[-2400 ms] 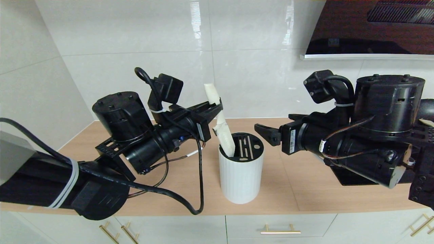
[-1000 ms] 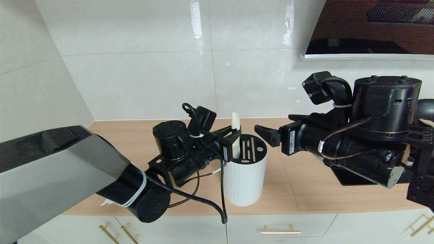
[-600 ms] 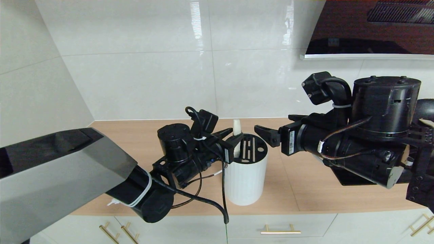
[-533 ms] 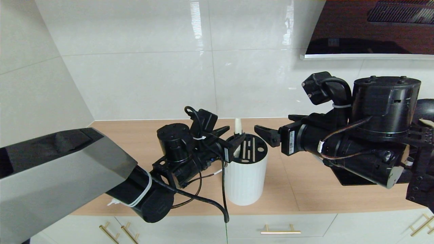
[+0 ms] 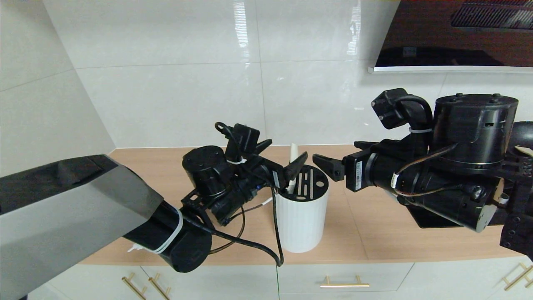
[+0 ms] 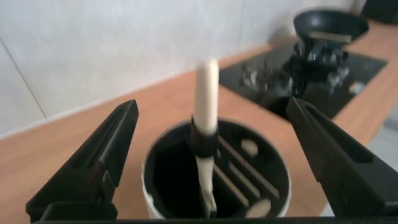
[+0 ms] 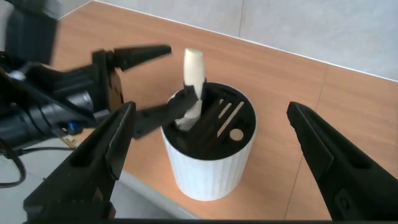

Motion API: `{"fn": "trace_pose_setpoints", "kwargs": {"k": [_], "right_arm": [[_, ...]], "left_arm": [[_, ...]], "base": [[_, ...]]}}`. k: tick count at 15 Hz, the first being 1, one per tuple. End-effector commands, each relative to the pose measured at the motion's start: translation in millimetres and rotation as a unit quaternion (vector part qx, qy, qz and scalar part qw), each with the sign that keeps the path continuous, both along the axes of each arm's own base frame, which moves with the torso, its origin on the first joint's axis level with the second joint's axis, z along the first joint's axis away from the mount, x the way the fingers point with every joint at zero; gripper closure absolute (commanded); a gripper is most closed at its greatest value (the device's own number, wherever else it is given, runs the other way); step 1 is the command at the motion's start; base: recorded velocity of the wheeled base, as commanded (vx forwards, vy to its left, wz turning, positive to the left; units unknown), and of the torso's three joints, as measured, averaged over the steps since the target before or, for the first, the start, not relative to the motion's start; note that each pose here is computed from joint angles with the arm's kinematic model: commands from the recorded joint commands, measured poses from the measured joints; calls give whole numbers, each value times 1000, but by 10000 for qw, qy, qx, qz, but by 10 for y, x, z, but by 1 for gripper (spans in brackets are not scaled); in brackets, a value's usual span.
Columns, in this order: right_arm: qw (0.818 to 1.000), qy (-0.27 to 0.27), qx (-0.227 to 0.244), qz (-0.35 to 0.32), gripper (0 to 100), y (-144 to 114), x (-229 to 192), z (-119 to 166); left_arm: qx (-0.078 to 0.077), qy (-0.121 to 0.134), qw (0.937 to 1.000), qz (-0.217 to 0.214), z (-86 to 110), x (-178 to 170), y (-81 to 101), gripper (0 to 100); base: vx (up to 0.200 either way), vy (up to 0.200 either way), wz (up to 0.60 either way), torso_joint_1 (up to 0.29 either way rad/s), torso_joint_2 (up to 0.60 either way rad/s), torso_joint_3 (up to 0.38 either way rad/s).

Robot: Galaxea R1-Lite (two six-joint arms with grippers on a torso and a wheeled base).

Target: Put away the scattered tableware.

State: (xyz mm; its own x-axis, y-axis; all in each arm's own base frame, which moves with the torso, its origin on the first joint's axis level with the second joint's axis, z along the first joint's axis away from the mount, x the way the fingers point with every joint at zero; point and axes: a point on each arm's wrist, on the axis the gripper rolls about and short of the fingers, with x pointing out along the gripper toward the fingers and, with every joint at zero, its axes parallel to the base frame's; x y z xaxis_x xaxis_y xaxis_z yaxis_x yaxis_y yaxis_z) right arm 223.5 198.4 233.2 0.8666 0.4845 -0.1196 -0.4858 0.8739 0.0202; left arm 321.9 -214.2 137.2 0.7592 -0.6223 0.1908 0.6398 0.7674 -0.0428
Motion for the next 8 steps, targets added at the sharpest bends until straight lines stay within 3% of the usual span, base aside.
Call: {"fn": "trace_pose_setpoints", "kwargs": {"k": [1,3,4,6,8], "right_arm": [[9999,-86,81,-27,0,-58,-40,69],[9999,-98,90,-65,0,-122,-84,78],[9996,-116,104,-241,0,-307,-143,87],[9973,-248,231,-657,0,-649,-238,152],[9894,-557,421,-1271,0,-1180,-546,218]], "left_arm": [[-790,-911,9925,209,741,-295,206,0],[-1026,-1257,9864,254,1067,-546,401,0],[-1102,-1389,9837,307,1197,-747,563,0],[-1145,-1508,9809,440,1288,-1001,813,0],[-1036,-1402,9825,654,1232,-1319,1106,0]], "base": [[0,0,0,0,0,0],[0,0,0,0,0,0],[0,0,0,0,0,0],[0,0,0,0,0,0],[0,0,0,0,0,0]]}}
